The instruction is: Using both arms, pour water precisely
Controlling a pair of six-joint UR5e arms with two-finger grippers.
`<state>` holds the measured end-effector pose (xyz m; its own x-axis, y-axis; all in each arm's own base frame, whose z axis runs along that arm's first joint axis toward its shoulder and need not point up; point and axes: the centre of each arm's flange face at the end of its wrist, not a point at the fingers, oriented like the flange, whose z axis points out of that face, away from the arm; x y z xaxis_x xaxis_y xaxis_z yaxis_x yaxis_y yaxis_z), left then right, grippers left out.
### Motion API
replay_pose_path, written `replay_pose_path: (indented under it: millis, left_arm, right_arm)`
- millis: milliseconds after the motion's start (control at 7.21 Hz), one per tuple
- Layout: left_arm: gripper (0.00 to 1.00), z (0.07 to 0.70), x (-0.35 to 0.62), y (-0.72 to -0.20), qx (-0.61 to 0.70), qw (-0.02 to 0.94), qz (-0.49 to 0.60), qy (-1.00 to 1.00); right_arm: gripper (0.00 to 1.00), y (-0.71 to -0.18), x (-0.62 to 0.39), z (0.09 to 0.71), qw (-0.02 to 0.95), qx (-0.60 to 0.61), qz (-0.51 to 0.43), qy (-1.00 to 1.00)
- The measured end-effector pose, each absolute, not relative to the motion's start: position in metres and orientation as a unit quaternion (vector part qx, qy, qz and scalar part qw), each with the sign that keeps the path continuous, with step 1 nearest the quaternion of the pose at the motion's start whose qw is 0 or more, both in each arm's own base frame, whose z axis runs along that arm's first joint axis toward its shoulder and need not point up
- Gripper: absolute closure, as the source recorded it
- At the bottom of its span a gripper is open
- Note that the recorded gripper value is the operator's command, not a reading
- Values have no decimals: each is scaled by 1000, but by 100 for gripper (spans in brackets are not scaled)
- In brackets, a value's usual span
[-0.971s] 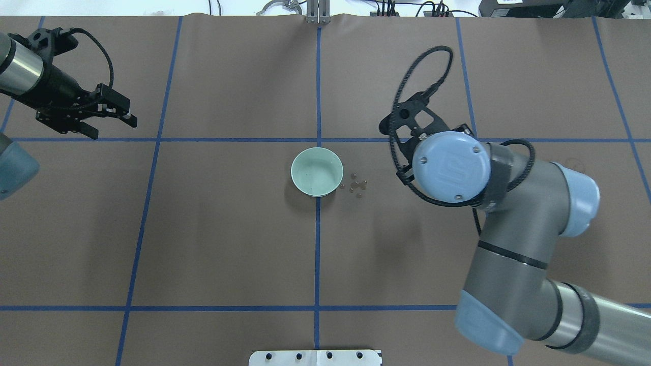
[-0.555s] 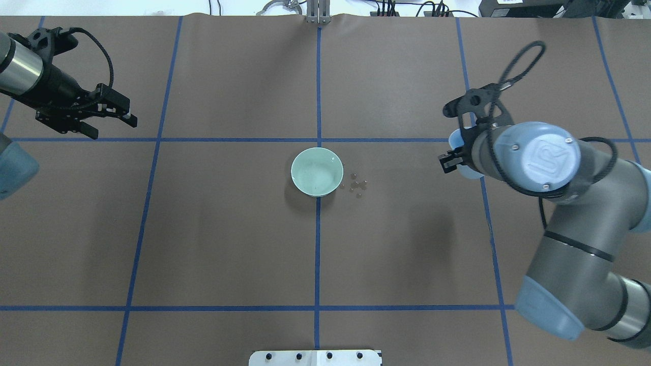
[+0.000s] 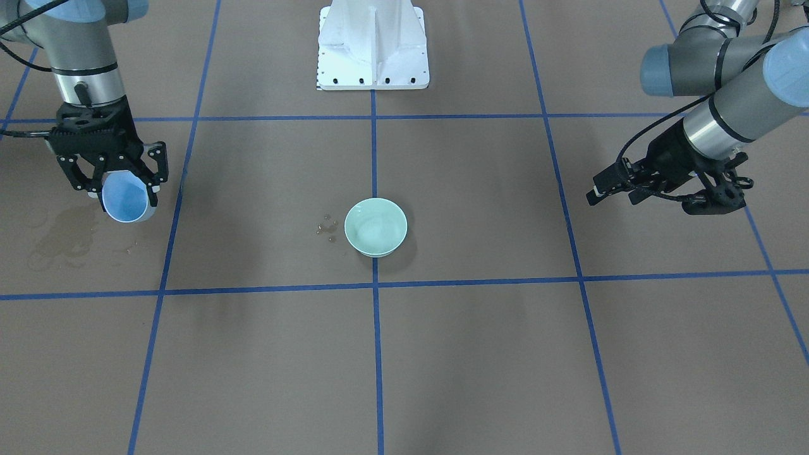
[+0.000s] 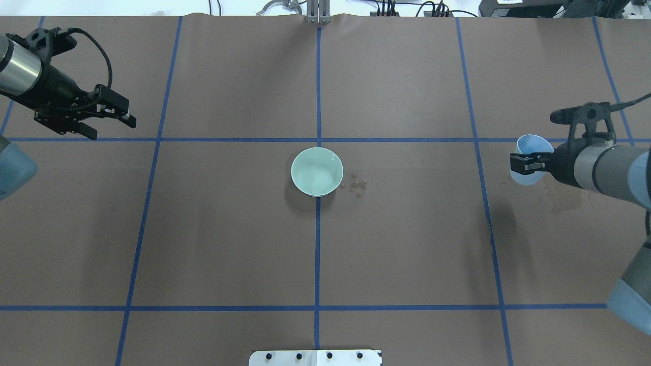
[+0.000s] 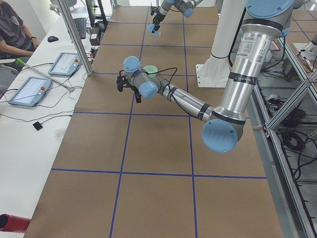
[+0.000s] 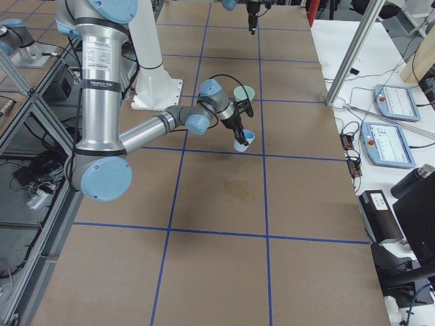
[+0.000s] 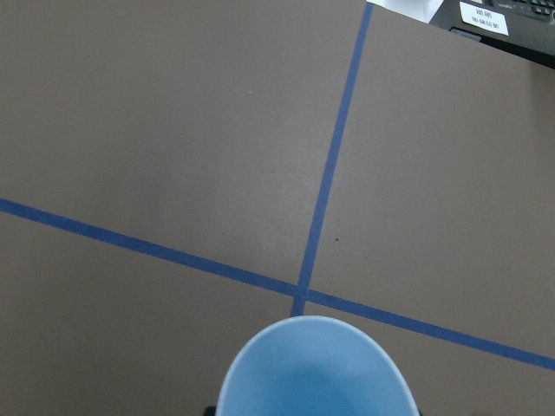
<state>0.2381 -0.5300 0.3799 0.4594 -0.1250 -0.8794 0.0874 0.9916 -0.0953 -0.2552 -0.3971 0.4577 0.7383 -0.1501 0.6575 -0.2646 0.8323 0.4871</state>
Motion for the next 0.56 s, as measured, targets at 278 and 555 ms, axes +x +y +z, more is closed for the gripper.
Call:
replay_pose_path:
  millis: [278, 555]
  left_arm:
    - [0, 382, 236, -527, -19, 854, -63, 515]
    - [0, 383, 236, -526, -19, 855, -63, 515]
  right_arm:
    - [100, -379, -232, 522, 863, 313, 49, -392]
    - [100, -374, -220, 555, 850, 332, 78, -400]
